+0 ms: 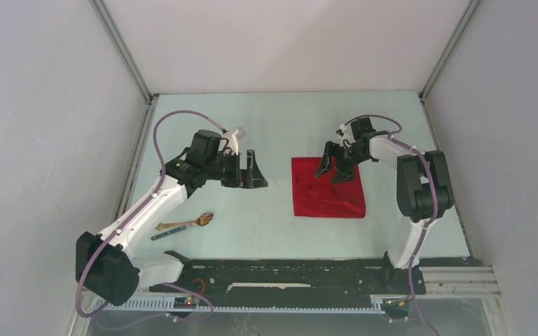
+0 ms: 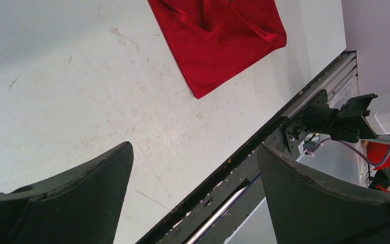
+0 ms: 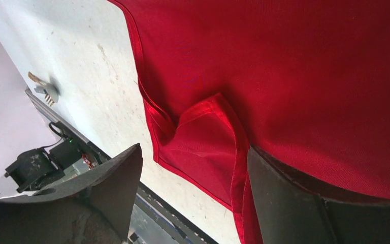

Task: Fold the napkin into a case and place the utensils inside
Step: Smooth out the square-folded napkin at the center of the board.

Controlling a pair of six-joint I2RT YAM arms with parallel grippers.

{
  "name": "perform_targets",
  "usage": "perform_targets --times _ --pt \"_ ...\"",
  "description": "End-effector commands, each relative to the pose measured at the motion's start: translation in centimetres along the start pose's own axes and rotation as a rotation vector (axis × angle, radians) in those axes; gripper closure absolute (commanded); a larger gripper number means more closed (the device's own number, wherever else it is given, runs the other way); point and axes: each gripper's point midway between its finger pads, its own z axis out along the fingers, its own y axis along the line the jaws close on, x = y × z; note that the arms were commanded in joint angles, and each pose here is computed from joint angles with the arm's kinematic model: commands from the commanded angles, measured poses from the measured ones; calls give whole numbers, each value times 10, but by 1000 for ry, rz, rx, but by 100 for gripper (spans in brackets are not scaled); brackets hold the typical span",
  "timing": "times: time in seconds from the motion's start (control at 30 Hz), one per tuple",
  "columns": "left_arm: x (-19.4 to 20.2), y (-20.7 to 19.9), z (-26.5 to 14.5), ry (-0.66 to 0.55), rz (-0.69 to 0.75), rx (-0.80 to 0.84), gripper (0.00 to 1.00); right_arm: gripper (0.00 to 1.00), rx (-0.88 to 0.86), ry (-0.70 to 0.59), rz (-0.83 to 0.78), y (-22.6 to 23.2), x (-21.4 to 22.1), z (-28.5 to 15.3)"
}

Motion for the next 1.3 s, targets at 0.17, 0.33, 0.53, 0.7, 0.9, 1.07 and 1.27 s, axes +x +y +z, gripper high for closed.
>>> perform_targets --times 0.17,0.33,0.53,0.7,0.9,1.07,1.27 --pt "-2 5 4 1 21 -6 0 17 -43 2 -43 -10 3 9" --pt "-2 5 5 3 22 -4 0 18 -43 17 -37 -14 8 15" --pt "-2 5 4 3 23 -4 0 21 -102 40 -61 6 17 17" --pt "-1 4 4 3 24 -3 0 22 -154 57 -83 30 32 16" --pt "-1 5 4 2 26 -8 0 23 -148 82 -125 51 54 18" --pt "-2 5 4 3 26 -6 0 23 -159 102 -159 72 76 19" --pt "0 7 6 10 20 -13 0 23 -144 78 -219 92 96 8"
